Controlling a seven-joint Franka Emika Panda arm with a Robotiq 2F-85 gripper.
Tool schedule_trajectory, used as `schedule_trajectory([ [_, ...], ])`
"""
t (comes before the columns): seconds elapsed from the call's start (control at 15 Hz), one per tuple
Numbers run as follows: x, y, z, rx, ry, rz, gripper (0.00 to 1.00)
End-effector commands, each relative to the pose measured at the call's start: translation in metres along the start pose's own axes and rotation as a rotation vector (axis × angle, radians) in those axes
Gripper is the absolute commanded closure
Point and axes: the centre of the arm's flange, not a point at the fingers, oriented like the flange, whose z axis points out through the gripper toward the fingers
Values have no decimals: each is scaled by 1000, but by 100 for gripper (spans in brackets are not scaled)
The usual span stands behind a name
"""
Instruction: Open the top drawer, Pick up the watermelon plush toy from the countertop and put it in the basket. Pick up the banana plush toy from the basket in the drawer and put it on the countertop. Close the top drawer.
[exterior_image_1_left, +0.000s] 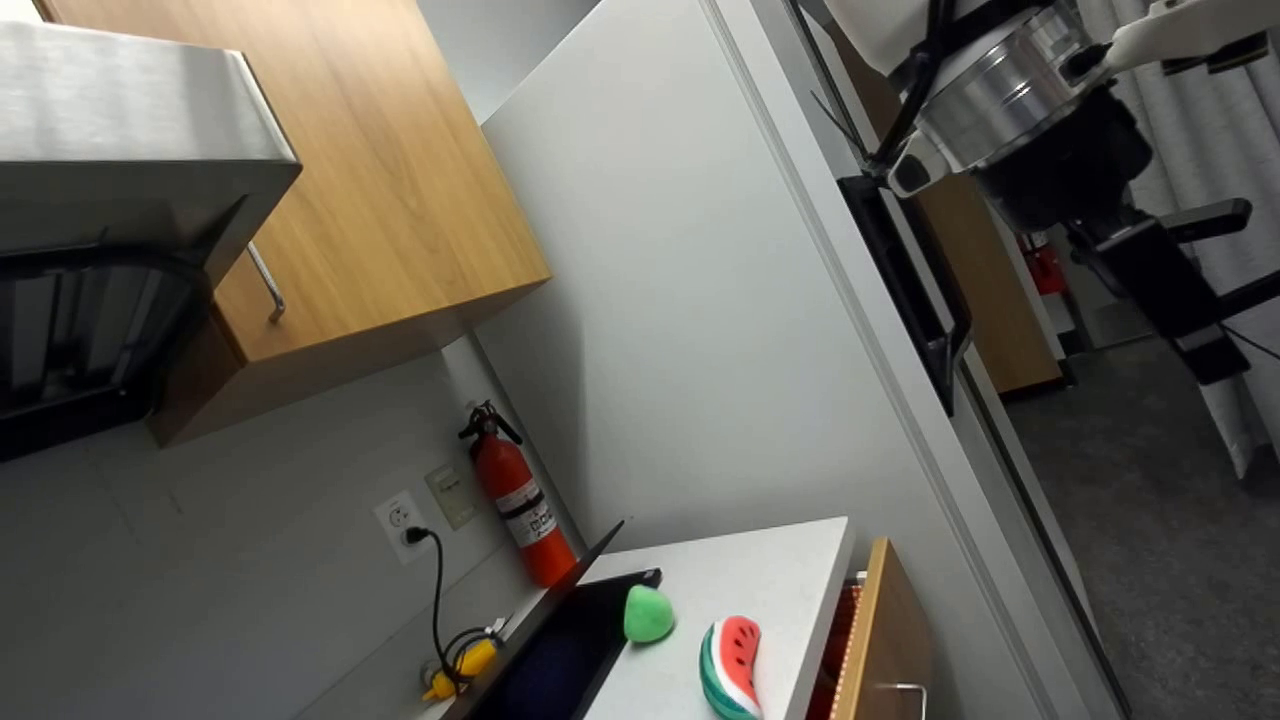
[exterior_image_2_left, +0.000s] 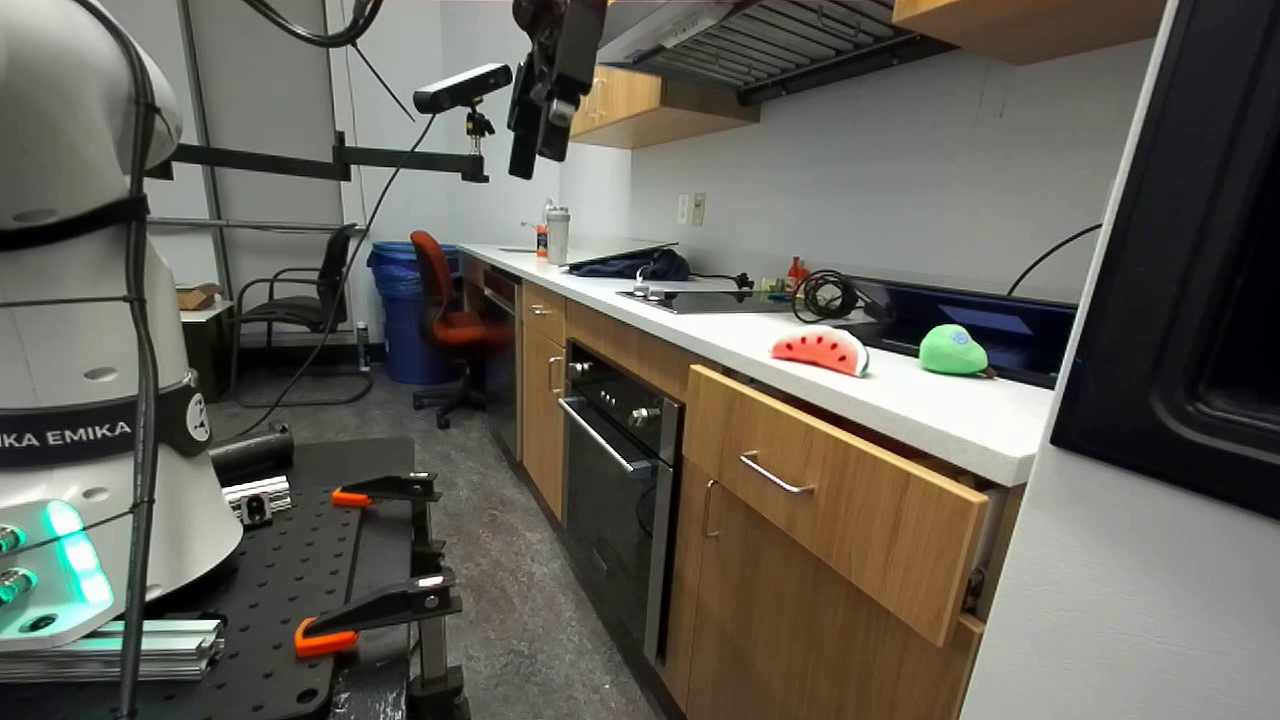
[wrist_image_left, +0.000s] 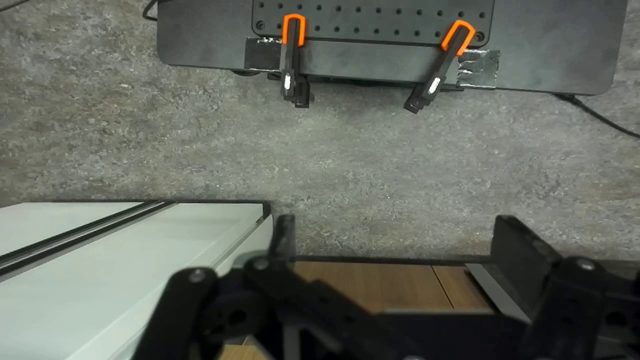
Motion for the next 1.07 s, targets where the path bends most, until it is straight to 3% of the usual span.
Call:
schedule_trajectory([
  [0.0, 23, -12, 1, -36, 19, -50, 0],
  [0.6, 76, -24, 12, 23, 144, -71, 0],
  [1.0, 111, -24, 32, 45, 175, -68, 0],
])
